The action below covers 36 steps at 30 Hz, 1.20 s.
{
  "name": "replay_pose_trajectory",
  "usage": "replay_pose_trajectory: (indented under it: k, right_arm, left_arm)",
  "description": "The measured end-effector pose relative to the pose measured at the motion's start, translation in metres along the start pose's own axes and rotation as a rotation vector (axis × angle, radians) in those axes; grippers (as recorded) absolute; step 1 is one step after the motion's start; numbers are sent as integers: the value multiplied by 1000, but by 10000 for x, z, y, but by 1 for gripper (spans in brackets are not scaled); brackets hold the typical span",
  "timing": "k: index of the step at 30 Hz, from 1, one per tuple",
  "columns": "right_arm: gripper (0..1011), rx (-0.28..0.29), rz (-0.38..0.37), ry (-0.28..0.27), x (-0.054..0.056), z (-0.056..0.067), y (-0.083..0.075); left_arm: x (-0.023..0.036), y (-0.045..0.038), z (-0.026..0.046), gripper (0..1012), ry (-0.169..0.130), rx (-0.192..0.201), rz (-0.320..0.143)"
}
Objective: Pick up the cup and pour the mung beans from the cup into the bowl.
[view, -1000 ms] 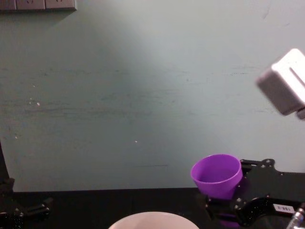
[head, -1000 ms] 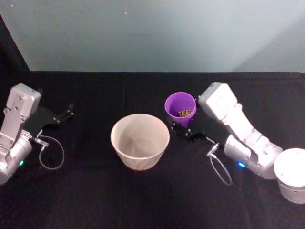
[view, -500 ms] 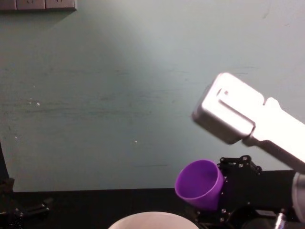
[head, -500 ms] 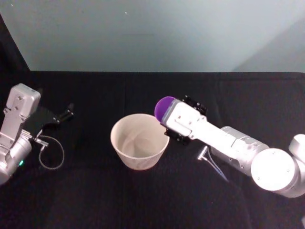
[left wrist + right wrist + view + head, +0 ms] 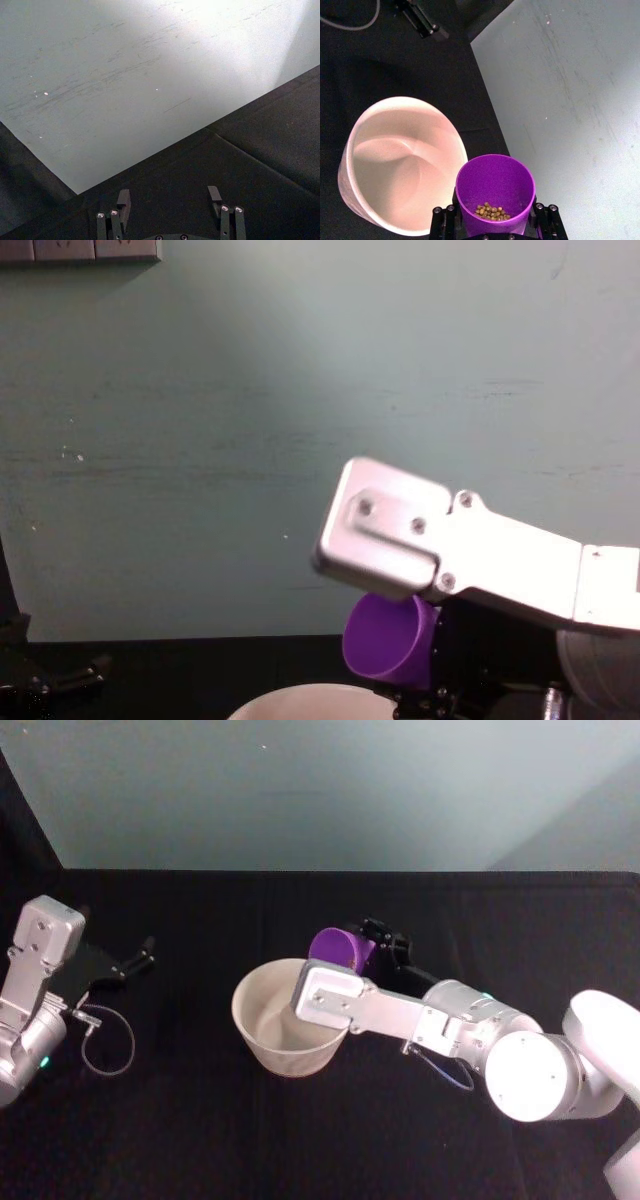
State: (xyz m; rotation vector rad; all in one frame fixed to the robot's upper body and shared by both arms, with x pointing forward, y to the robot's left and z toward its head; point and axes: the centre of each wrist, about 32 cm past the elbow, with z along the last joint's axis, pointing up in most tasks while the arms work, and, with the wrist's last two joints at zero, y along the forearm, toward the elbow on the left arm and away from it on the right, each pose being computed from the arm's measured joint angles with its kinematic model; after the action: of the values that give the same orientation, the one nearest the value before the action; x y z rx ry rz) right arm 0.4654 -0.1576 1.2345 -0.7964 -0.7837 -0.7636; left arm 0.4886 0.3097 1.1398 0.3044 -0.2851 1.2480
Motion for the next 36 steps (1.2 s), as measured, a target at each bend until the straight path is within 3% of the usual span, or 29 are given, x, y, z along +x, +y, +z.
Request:
replay_pose_trajectory:
  k: [17, 36]
  right_arm:
    - [723, -47, 7, -235, -50, 221, 105]
    - [723, -89, 27, -432, -119, 410, 202]
  left_arm:
    - [0, 0, 0, 1000, 0, 0, 0]
    - [0, 0, 0, 1000, 0, 0, 0]
